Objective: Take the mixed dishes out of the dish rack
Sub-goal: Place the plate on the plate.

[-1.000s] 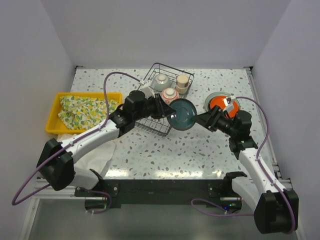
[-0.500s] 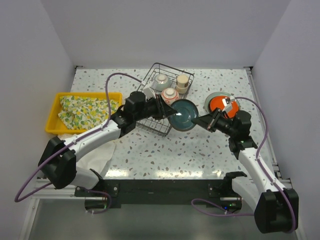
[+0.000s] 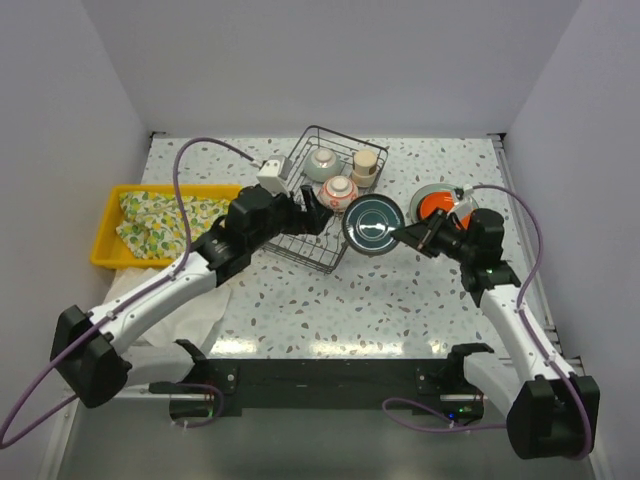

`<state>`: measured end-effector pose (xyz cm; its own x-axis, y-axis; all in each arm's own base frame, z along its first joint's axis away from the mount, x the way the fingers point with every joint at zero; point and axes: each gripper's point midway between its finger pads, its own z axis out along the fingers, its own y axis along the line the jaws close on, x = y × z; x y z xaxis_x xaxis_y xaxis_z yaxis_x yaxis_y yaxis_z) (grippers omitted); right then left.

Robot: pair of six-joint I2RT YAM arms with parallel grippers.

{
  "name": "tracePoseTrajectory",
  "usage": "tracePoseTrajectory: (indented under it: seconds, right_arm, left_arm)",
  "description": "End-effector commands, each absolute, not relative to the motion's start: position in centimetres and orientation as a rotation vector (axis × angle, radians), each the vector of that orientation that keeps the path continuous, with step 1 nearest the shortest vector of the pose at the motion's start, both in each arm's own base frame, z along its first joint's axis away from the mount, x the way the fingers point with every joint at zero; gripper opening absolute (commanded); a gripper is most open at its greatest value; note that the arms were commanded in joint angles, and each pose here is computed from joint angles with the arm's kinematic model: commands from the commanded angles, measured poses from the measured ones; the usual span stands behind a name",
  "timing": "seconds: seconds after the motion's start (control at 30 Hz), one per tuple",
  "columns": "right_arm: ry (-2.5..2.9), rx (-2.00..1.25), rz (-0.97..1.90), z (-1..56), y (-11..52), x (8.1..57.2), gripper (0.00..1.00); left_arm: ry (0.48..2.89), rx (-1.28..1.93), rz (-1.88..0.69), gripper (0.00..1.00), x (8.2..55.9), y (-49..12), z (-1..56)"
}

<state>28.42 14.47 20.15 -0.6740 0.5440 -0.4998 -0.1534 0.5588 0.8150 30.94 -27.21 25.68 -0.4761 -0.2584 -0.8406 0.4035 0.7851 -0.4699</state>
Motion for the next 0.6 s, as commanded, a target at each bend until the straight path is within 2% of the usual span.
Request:
tracePoseTrajectory:
  seconds: [0.0, 0.13, 0.27, 0.57]
  right_arm:
    - [1.900, 0.399, 1.030, 23.7, 10.8, 31.8, 0.00]
    - [1.907, 0.579, 0.935, 23.0, 7.7, 33.4, 0.00]
    - [1.880, 0.728, 0.845, 22.3, 4.7, 35.0, 0.00]
    - [1.844, 1.013, 0.606, 19.1, -4.0, 37.7, 0.00]
  left_arm:
    - [1.833, 0.078, -0.392, 1.00, 31.4, -19.8, 25.8]
    - [1.804, 0.062, -0.202, 1.00, 30.1, -15.2, 23.0]
    - [1.720, 0.058, -0.128, 1.00, 28.9, -12.5, 22.4]
    - [1.672, 0.070, -0.075, 1.00, 29.1, -11.8, 23.2]
